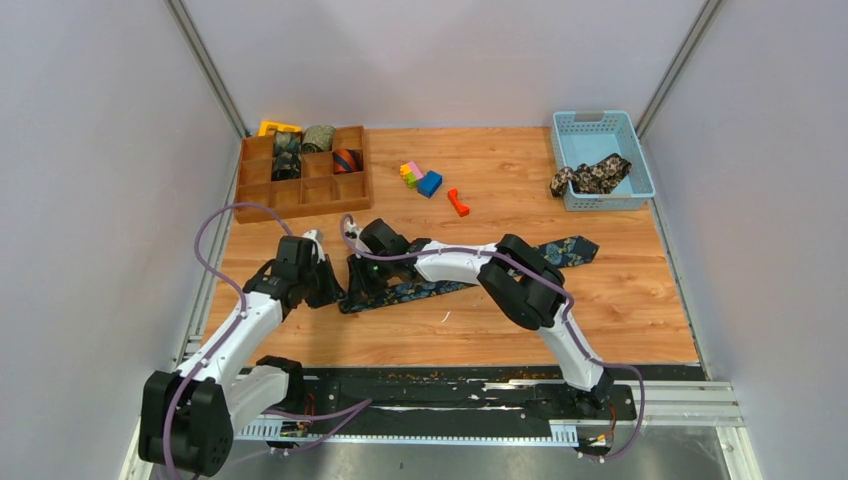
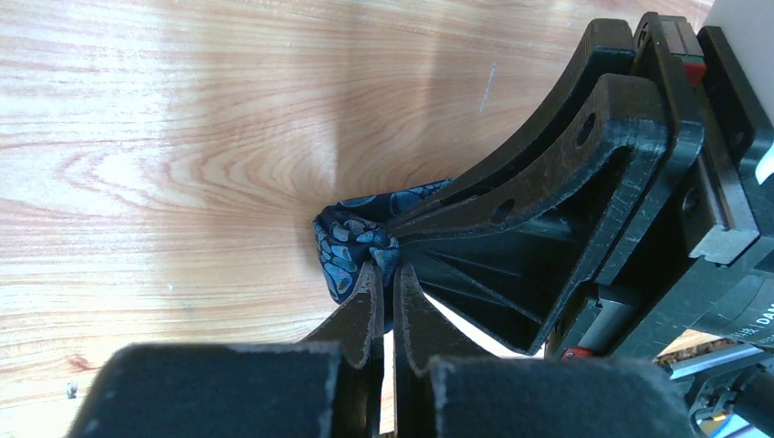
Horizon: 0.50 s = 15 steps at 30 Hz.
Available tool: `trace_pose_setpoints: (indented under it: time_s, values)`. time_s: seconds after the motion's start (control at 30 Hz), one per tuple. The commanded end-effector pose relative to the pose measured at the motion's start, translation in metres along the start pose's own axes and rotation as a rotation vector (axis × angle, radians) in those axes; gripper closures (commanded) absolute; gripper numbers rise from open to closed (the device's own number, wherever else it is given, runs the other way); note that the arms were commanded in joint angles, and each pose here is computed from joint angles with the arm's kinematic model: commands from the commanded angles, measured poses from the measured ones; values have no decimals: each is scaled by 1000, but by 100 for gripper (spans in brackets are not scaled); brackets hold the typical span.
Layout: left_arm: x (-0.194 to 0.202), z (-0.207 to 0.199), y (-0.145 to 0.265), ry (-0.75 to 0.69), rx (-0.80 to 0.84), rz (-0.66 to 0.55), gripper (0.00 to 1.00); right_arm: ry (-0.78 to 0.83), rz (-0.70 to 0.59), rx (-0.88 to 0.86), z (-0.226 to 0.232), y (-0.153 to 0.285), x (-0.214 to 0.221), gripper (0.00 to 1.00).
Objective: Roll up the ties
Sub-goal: Roll the tie at the center of the board.
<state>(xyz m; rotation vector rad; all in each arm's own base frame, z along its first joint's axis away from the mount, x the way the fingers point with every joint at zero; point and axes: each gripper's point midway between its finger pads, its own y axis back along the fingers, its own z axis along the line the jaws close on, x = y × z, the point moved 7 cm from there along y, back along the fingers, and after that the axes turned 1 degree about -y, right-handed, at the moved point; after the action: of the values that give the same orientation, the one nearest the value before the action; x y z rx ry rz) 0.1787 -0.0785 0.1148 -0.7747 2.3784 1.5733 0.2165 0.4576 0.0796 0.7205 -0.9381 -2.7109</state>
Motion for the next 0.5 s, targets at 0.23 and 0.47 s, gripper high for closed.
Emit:
trace_pose_setpoints:
  time_s: [0.23,0.47]
  values:
    - [-11,-10,-8,-29,54,22,100,0,-25,-86,6,0,-2,92]
    - [-8,-8,-17,-34,33,47,100,23,-48,-58,6,12,-5,92]
